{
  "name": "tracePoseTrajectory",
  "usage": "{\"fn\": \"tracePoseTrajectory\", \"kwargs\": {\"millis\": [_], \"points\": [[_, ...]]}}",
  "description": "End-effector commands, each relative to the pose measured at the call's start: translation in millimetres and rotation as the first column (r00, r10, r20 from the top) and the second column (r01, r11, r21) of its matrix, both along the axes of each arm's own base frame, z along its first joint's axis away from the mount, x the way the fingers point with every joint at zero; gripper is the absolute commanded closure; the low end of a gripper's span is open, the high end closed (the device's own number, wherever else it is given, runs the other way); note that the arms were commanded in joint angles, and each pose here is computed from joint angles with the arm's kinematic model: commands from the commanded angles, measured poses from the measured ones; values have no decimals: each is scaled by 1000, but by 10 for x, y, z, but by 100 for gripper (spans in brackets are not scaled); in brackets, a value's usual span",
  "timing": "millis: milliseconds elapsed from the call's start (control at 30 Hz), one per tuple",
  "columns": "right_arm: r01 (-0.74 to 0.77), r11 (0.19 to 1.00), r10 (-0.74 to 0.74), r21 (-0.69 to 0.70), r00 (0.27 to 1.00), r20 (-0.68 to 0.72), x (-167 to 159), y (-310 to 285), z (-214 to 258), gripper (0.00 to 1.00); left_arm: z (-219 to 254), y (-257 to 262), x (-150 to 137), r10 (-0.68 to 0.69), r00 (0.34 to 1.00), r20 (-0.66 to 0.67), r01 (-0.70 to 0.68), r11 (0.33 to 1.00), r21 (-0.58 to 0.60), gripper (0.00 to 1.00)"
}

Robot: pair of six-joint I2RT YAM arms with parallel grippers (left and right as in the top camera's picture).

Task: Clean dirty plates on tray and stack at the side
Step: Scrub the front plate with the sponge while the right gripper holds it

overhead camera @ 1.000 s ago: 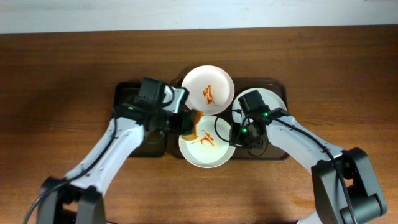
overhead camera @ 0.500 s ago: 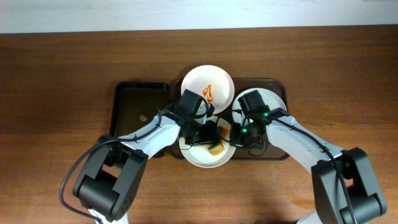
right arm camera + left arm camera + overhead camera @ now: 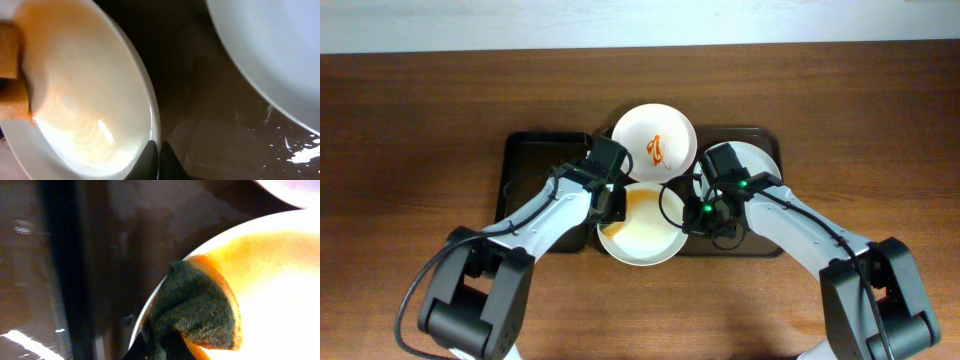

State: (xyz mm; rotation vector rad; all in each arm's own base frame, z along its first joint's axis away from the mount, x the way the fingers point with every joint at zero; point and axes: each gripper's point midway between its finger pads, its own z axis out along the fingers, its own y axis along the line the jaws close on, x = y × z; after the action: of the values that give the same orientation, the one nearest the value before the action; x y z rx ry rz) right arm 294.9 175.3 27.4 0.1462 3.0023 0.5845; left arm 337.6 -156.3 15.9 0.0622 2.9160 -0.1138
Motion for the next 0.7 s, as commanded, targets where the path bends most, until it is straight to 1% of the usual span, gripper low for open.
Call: {"fn": "tracePoseTrajectory", "kwargs": {"millis": [0,33,100,200,233,300,367,433,467,533,633,667], "points": [[21,998,-20,-61,1000,15,21,-135,0,96,587,365,448,-20,968,250,-25,984,176,100],[21,998,-20,-61,1000,15,21,-135,0,96,746,321,472,-20,958,286,-22,990,142,100],[21,998,-20,-61,1000,15,20,-136,0,96,838,244,426,-28,958,287,2,996,90,100],[21,998,-20,-62,1000,13,15,-137,0,96,1006,274,330,-26,955,294,3,997,78,100],[21,998,-20,-62,1000,13,15,-138,0,96,1008,202,292,-37,960,279,27,999,39,100],[21,998,-21,-62,1000,12,14,-138,-1,96,935,-136,118,-96,975,199,124,983,-134,100],[21,998,-21,-62,1000,12,14,-138,-1,96,843,-189,52,-112,979,169,138,979,-150,100],[21,998,-20,-63,1000,9,6,-141,-3,96,665,-380,-79,-168,980,111,185,968,-170,100],[21,998,-21,-63,1000,9,7,-141,-2,96,584,-467,-138,-193,977,88,206,962,-177,100],[21,998,-20,-64,1000,6,0,-144,-4,96,287,-610,-290,-247,969,8,245,957,-153,100],[20,997,-20,-68,1000,-2,-21,-152,-10,96,-43,-403,-376,-229,970,-87,227,974,-26,100],[20,997,-20,-68,1000,-2,-21,-152,-10,96,-94,-304,-344,-215,973,-86,219,975,35,100]]}}
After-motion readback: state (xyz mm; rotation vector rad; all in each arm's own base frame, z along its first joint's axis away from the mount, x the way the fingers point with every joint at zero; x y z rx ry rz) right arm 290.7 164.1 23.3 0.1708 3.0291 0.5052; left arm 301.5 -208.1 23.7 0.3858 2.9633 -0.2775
